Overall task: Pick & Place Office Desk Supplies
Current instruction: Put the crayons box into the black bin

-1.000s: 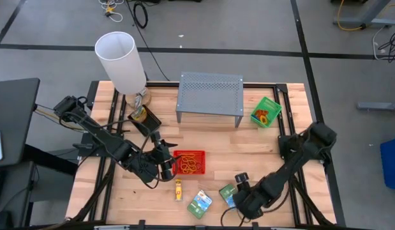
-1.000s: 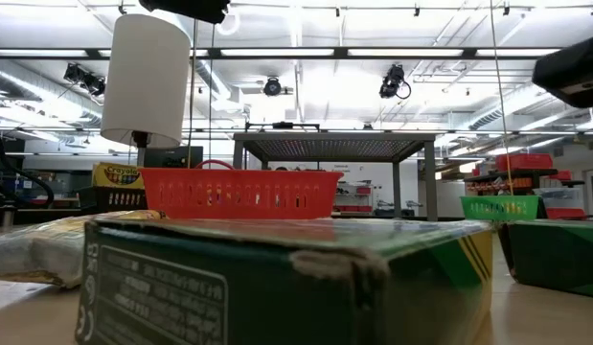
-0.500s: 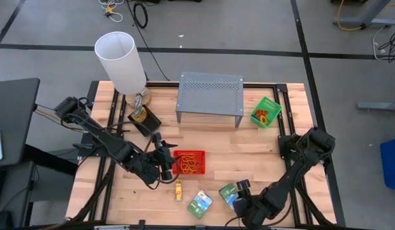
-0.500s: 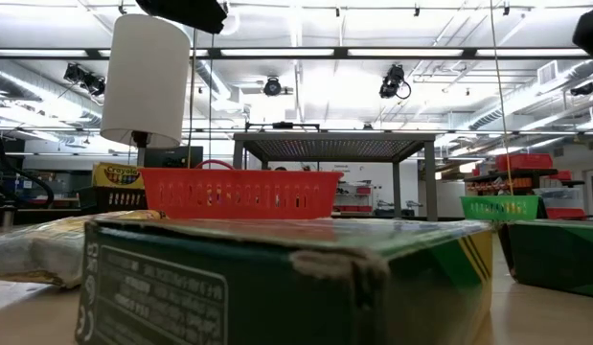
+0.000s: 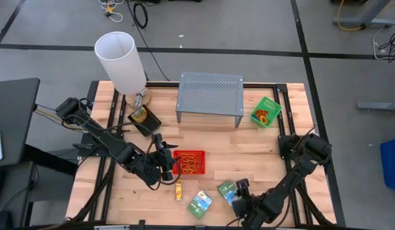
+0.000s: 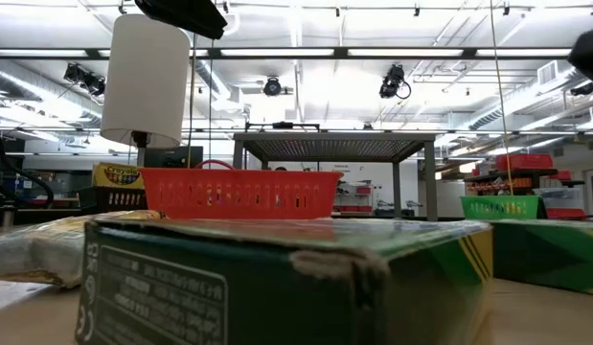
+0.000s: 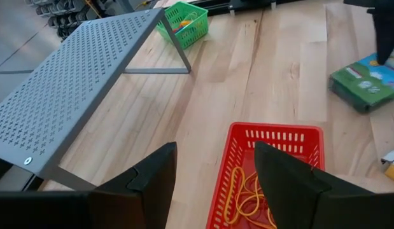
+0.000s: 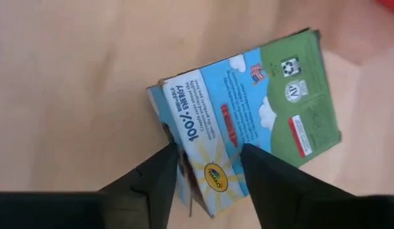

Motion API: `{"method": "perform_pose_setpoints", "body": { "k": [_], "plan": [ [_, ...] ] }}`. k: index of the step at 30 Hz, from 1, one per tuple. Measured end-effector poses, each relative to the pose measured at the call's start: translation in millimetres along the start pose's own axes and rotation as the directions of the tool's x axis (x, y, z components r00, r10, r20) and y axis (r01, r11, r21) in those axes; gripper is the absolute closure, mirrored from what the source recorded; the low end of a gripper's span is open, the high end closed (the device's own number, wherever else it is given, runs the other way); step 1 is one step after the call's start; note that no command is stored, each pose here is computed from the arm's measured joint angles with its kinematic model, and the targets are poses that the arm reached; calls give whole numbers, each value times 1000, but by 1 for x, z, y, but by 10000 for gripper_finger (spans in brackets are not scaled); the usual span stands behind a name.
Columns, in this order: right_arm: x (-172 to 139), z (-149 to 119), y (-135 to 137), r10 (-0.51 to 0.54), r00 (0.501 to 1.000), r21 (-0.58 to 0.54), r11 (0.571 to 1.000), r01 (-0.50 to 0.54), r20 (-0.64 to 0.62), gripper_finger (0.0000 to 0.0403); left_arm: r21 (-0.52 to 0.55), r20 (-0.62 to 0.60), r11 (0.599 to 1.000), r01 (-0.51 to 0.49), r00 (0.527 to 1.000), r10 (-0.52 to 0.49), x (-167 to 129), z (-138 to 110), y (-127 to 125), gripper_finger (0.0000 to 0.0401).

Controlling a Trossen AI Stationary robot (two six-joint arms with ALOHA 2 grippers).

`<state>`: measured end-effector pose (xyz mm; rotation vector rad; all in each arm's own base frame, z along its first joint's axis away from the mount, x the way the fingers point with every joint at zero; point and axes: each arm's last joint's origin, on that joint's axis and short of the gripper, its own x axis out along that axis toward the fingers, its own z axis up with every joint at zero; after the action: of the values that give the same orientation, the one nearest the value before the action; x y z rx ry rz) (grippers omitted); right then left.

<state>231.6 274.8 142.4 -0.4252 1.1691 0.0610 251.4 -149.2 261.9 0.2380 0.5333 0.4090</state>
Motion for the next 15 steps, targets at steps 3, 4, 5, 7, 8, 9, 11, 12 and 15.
{"method": "perform_pose_setpoints", "body": {
  "k": [3,4,5,7,8,9,11,12,15],
  "plan": [
    [0,0,0,-37,999,-8,999,37,25,243,-2,1,1000,0,1000,0,0,0,0,186],
    [-1,-1,1,-48,998,-12,999,48,34,257,-5,3,1000,1,1000,-1,0,0,0,186],
    [-1,-1,2,-60,997,-18,998,61,43,275,-6,4,1000,2,1000,-2,0,1,0,186],
    [-2,-1,2,-90,994,-25,995,92,65,321,-8,5,1000,2,1000,-2,0,1,0,186],
    [-3,-1,3,-99,992,-37,994,102,73,348,-9,6,1000,2,1000,-2,0,1,0,186],
    [-3,-1,3,-109,991,-48,992,113,81,373,-10,6,1000,2,1000,-2,0,1,0,186],
    [-4,-1,3,-138,985,-71,987,146,100,391,-13,6,1000,2,1000,-2,0,1,0,186],
    [-4,-1,2,-155,982,-70,984,163,109,391,-13,6,1000,2,1000,-2,0,1,0,186],
    [-3,0,-1,-195,973,-79,975,205,124,398,-14,7,1000,2,1000,-2,0,1,0,186]
  ]
}}
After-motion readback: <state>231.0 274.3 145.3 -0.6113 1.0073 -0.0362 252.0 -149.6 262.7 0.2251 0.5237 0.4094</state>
